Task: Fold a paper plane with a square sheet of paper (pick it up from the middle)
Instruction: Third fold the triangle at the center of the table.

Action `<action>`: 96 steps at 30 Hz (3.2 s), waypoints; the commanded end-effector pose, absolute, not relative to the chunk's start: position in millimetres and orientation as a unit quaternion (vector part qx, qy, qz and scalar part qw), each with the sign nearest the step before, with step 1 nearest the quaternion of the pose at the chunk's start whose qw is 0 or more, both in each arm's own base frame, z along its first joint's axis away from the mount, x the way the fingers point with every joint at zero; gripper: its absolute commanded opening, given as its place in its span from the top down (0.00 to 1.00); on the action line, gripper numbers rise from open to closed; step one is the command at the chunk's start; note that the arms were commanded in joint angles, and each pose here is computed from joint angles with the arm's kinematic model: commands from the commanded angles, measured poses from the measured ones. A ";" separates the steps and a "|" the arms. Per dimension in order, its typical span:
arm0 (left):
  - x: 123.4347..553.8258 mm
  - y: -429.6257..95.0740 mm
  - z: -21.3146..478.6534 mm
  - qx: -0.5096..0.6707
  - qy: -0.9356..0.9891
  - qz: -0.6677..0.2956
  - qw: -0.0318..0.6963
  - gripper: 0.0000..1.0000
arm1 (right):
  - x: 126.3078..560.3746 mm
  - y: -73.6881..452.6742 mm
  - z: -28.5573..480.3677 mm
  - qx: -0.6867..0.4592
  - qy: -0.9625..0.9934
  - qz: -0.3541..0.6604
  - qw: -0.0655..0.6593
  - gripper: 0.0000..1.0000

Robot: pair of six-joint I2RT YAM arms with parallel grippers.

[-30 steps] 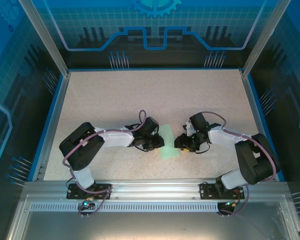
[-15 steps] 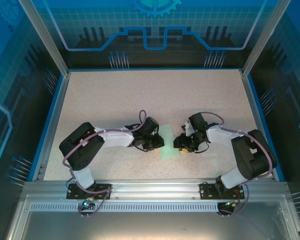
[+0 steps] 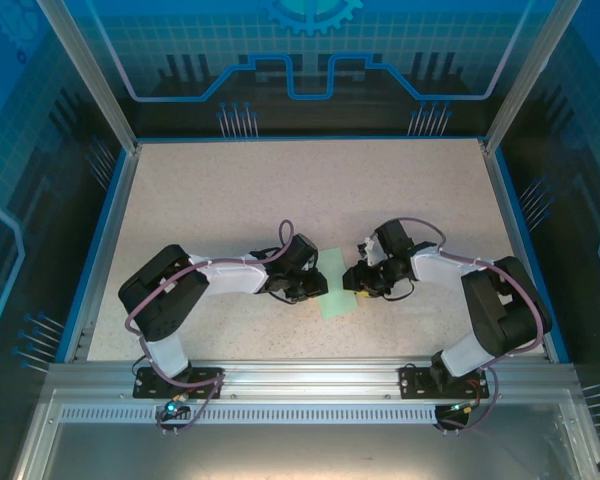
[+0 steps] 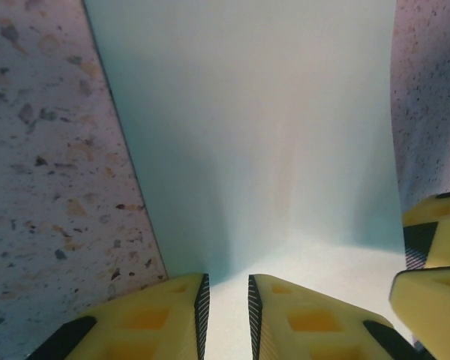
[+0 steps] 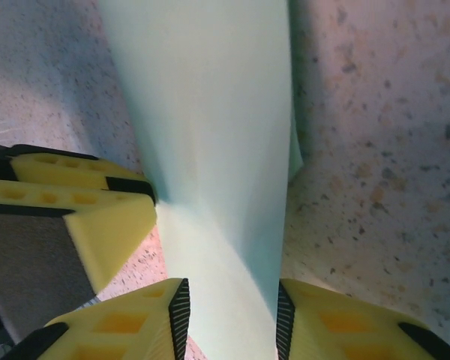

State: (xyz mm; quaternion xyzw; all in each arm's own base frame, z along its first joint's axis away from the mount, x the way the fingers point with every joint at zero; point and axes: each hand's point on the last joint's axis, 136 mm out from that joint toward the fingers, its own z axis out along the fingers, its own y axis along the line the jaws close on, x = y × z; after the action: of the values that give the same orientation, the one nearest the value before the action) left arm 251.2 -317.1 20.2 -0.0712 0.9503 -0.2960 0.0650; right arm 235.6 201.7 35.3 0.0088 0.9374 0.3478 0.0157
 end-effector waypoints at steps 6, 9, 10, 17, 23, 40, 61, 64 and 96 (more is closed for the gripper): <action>248.7 -315.5 13.7 -0.055 0.956 -0.281 0.063 0.74 | 251.9 213.8 42.7 -0.015 0.923 0.385 0.004 0.65; 249.3 -316.4 14.8 -0.053 0.956 -0.282 0.064 0.74 | 258.0 213.1 38.5 -0.016 0.927 0.374 0.004 0.67; 249.4 -316.2 14.9 -0.053 0.956 -0.282 0.064 0.75 | 259.9 212.7 36.8 -0.017 0.929 0.370 0.003 0.67; 248.0 -317.0 21.9 -0.035 0.954 -0.290 0.073 0.73 | 261.0 212.4 26.0 -0.018 0.932 0.361 -0.021 0.82; 235.8 -329.7 60.5 0.062 0.942 -0.301 0.137 0.58 | 263.8 213.1 32.6 0.014 0.931 0.366 -0.017 0.96; 198.4 -369.4 62.5 0.265 0.921 -0.159 0.236 0.35 | 260.2 218.3 42.7 0.051 0.919 0.391 -0.028 0.96; 216.6 -358.3 69.5 0.227 0.926 -0.112 0.280 0.63 | 259.2 212.6 33.2 0.054 0.928 0.368 -0.033 0.93; 215.3 -354.4 70.7 0.227 0.926 -0.111 0.281 0.72 | 259.6 211.2 33.1 0.054 0.929 0.364 -0.031 0.92; 210.3 -345.7 61.6 0.248 0.922 -0.203 0.215 1.00 | 293.5 227.7 41.6 -0.016 0.949 0.315 -0.001 0.90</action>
State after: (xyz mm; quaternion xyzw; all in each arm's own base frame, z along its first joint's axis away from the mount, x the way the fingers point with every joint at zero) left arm 211.0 -342.9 51.0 0.2358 0.9299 -0.1820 0.2158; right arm 299.8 222.1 51.1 0.0057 0.9445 0.3280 0.0191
